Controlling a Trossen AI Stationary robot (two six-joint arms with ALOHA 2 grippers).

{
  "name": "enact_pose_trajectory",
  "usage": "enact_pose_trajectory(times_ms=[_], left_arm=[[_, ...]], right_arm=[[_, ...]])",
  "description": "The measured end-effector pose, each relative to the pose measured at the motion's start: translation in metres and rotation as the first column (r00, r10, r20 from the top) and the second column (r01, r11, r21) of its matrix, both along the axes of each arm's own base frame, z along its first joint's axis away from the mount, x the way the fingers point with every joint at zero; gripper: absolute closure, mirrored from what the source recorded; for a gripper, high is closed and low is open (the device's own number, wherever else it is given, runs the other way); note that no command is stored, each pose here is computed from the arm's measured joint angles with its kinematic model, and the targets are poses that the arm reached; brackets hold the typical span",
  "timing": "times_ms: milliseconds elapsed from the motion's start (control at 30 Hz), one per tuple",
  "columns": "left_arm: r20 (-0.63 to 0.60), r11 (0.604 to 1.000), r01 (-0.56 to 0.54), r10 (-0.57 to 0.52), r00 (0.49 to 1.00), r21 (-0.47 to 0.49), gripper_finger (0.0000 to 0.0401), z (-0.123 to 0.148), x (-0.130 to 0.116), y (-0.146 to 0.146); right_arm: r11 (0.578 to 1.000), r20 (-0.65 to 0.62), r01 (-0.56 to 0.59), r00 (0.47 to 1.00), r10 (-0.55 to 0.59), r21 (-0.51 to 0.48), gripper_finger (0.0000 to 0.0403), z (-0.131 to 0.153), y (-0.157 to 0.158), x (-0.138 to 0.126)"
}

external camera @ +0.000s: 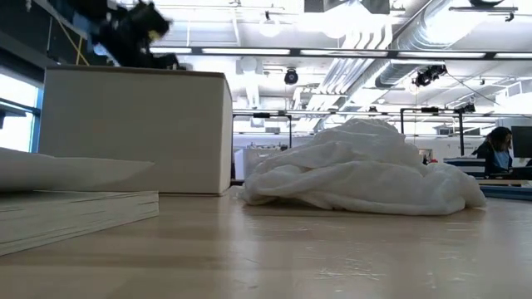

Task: Sort clothes
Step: Put the white socks into the laundry organizer, then put the white dress into the laundry organizer

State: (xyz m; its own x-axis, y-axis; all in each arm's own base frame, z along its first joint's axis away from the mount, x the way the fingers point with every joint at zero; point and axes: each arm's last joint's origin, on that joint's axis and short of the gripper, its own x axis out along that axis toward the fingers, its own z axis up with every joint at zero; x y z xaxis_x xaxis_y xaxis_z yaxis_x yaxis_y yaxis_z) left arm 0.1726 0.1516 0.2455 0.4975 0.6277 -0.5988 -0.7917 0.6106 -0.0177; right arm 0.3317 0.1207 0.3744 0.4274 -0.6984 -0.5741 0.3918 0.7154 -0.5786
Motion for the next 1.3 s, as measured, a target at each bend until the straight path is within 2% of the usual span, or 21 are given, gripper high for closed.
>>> enact_pose_trajectory(times_ms=[133,267,367,533,700,867,1033,1100,1200,1300], left_arm=[[0.002,0.998,0.028,-0.028,1.000,0.062,0.0401,0.043,0.000,-0.016],[-0.002,0.990,0.064,-0.064,0.998,0.125,0.0401,0.078,0.006,-0.032],[-0.011,0.969,0.140,-0.141,0.990,0.206,0.0401,0.092,0.015,-0.048],[0.029,0.909,0.254,-0.279,0.960,0.331,0.0401,0.101,0.041,-0.083],[0.061,0.824,0.383,-0.446,0.893,0.418,0.0401,0.100,0.075,-0.128],[0.043,0.721,0.503,-0.590,0.806,0.478,0.0401,0.083,0.112,-0.168],[0.047,0.681,0.554,-0.650,0.759,0.478,0.0401,0.059,0.141,-0.189],[0.051,0.656,0.596,-0.691,0.721,0.463,0.0401,0.048,0.152,-0.193],[0.023,0.592,0.665,-0.754,0.656,0.455,0.0401,0.033,0.164,-0.197],[0.034,0.570,0.675,-0.775,0.631,0.468,0.0400,0.022,0.176,-0.200]], right_arm=[[1.000,0.089,-0.001,0.996,0.001,-0.005,0.0218,0.020,0.001,-0.018],[0.999,0.163,-0.016,0.987,0.010,0.035,0.0218,0.035,0.006,-0.035],[0.998,0.191,-0.050,0.981,0.041,0.046,0.0218,0.041,0.014,-0.046],[0.995,0.260,-0.104,0.960,0.101,-0.005,0.0218,0.050,0.033,-0.065],[0.990,0.350,-0.143,0.926,0.139,-0.014,0.0218,0.066,0.041,-0.090],[0.989,0.418,-0.140,0.903,0.104,0.055,0.0218,0.063,0.030,-0.123],[0.976,0.507,-0.066,0.860,-0.050,0.209,0.0218,0.033,-0.001,-0.167],[0.958,0.547,-0.039,0.827,-0.128,0.283,0.0218,0.016,-0.011,-0.181],[0.928,0.595,-0.030,0.775,-0.213,0.371,0.0218,-0.011,-0.022,-0.194],[0.905,0.625,-0.055,0.741,-0.246,0.422,0.0218,-0.041,-0.024,-0.197]])
